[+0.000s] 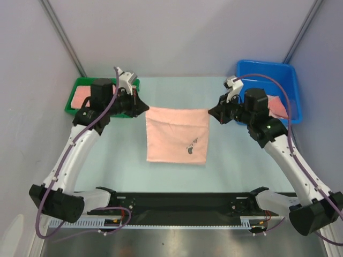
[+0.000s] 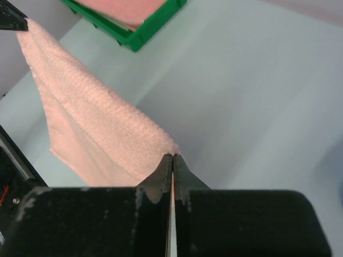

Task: Fold and stack the towels
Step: Fold the towel

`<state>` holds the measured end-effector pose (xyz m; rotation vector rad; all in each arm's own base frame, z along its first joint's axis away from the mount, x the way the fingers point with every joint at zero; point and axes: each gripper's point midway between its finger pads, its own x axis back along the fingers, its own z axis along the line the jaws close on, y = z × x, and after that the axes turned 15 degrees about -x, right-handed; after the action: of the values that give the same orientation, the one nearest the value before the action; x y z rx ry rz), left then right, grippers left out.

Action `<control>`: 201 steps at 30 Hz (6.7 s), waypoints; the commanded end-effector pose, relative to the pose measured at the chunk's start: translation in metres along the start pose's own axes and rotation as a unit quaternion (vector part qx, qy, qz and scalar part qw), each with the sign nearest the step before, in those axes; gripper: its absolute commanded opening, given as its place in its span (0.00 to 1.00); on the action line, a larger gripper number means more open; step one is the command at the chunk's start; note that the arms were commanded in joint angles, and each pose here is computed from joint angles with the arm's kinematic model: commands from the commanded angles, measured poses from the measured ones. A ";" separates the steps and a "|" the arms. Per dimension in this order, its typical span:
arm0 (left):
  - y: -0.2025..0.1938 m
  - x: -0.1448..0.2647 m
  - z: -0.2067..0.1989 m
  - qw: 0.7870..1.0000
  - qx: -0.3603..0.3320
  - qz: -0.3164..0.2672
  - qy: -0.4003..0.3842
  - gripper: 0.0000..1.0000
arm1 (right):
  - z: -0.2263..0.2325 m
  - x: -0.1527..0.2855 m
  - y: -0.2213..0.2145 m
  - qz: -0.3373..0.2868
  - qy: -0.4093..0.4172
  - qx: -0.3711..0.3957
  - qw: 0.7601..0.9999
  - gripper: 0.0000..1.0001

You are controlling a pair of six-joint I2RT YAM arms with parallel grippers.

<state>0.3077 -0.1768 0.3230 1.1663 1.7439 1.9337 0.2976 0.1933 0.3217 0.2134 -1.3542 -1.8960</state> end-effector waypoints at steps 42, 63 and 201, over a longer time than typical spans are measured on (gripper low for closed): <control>-0.148 -0.168 0.095 0.990 0.094 0.100 -0.011 0.00 | -0.173 -0.142 -0.104 0.089 -0.066 -0.031 0.993 0.00; -0.202 -0.118 0.012 0.981 0.128 0.145 -0.018 0.01 | -0.143 -0.074 -0.174 0.141 -0.112 -0.143 0.973 0.00; -0.211 -0.116 0.016 0.951 0.167 0.244 0.089 0.60 | -0.120 -0.076 -0.215 0.247 -0.196 -0.225 0.922 0.34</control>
<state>0.3358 -0.2161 0.0734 1.8065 2.1170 2.0063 0.3264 0.1822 0.0604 -0.6743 -1.0377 -1.8130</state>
